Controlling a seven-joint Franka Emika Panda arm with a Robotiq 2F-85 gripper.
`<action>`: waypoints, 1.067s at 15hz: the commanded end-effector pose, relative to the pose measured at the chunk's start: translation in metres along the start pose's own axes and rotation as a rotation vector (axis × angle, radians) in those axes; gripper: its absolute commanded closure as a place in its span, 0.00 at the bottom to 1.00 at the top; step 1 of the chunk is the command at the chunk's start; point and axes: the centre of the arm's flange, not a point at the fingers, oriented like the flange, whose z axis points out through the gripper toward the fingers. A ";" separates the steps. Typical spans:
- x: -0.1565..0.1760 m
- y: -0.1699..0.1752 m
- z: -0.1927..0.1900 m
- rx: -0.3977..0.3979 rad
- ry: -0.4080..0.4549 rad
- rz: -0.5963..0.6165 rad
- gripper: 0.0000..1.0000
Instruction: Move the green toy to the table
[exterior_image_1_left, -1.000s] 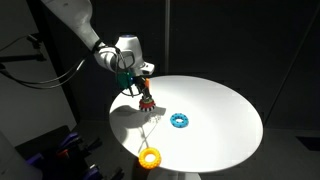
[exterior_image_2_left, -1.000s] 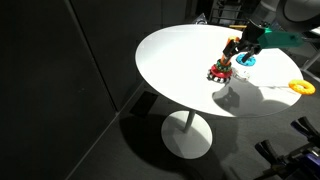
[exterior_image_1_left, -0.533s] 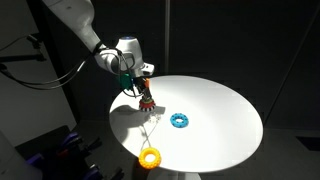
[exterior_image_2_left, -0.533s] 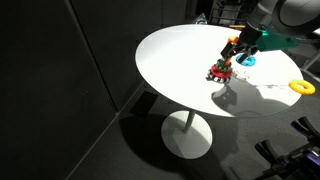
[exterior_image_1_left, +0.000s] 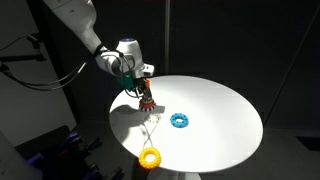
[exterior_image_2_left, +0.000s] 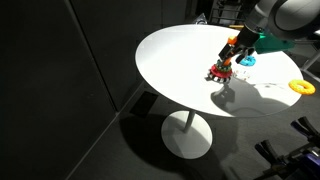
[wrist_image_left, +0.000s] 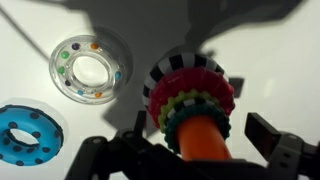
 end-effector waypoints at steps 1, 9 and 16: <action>0.008 -0.004 0.004 0.014 0.022 -0.031 0.00; 0.010 -0.006 0.004 0.019 0.056 -0.052 0.48; 0.016 -0.009 -0.016 0.027 0.105 -0.035 0.73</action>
